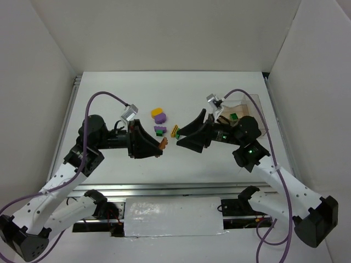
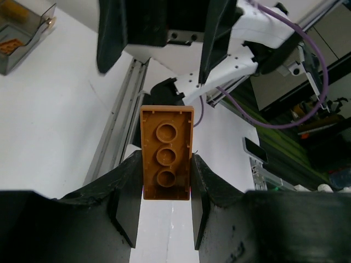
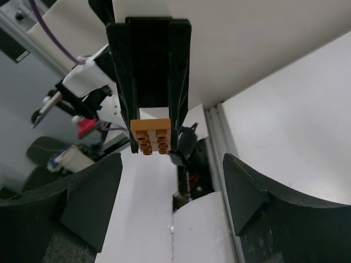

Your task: Sort the legos into containers by color

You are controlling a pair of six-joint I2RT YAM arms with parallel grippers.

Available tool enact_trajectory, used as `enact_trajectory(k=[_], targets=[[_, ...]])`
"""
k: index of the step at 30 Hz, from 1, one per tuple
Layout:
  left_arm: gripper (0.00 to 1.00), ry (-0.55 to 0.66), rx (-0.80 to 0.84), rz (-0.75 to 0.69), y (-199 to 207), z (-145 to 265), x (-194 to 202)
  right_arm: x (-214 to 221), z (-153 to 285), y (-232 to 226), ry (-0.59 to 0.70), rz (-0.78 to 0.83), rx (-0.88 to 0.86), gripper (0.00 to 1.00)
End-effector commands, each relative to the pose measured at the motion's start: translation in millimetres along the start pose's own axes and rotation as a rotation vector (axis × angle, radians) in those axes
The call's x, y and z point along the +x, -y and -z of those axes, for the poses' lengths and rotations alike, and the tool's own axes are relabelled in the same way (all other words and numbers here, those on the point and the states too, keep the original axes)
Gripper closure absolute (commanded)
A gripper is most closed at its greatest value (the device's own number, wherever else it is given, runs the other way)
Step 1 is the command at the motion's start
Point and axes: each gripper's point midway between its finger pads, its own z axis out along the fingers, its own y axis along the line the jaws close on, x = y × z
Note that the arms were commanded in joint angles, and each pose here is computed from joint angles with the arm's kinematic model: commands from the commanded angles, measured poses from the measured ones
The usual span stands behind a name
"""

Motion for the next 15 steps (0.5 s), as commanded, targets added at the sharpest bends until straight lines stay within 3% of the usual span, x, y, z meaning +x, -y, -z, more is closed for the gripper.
enact_trajectory(k=[1,6,15], targets=[[1.00,0.021,0.101,-0.087,30,6,-9,12,-13,-29,-0.033,-0.026,-0.135,0.18],[1.00,0.006,0.078,-0.085,28,6,-8,15,-33,-47,-0.043,-0.024,-0.185,0.18],[1.00,-0.004,0.067,-0.085,25,7,-3,20,-46,-59,-0.059,-0.036,-0.244,0.26]])
